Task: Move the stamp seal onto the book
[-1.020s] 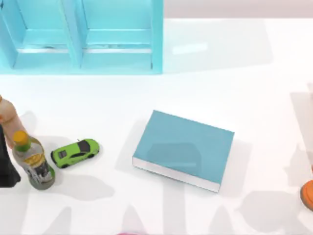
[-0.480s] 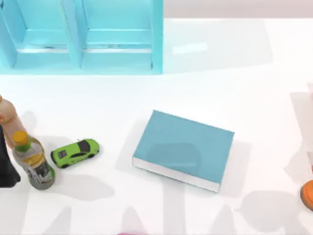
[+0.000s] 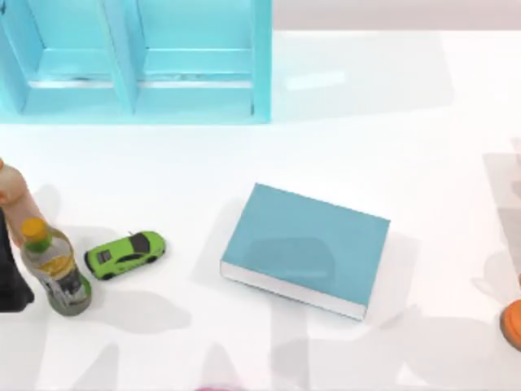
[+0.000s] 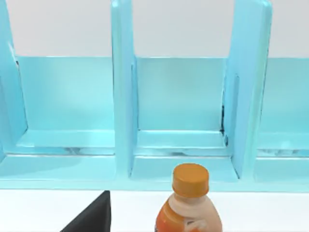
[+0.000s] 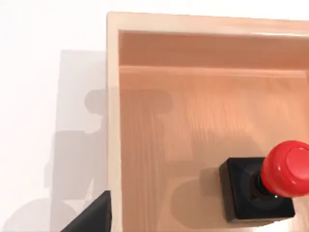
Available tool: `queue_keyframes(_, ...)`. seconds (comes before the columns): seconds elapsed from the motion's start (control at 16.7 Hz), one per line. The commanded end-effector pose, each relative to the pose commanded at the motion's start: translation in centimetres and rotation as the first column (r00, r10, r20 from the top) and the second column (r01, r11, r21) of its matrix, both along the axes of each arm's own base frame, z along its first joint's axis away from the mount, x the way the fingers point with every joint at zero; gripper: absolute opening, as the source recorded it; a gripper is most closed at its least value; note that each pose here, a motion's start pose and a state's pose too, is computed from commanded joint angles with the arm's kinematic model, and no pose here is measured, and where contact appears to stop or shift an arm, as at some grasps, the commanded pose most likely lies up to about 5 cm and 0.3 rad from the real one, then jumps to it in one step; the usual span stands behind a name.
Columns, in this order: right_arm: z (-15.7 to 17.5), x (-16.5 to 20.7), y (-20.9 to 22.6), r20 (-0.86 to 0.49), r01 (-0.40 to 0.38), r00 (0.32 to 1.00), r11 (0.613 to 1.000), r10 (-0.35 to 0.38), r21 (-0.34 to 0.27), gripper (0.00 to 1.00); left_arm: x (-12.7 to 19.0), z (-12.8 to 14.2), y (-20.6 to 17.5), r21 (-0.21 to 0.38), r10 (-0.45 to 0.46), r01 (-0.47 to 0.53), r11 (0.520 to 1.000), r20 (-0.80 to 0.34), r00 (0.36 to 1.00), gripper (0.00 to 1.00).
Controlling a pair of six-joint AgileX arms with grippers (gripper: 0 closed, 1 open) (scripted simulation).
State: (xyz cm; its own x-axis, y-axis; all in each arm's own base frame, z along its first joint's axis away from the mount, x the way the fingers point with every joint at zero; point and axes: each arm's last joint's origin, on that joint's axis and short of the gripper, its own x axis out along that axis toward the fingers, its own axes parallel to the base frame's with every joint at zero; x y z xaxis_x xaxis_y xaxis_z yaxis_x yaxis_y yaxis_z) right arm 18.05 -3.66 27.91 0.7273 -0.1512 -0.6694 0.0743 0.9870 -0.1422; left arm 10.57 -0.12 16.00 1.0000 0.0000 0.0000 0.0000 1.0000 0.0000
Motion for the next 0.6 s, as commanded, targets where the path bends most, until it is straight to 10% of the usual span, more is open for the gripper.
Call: queue_keyframes(0.6, -0.6, 13.3, -8.7, -0.647, 0.049, 0.761, 0.992, 0.037, 0.115, 1.0, 0.0, 0.0, 0.0, 0.0, 0.0, 0.0, 1.0, 0.0, 1.0, 1.0)
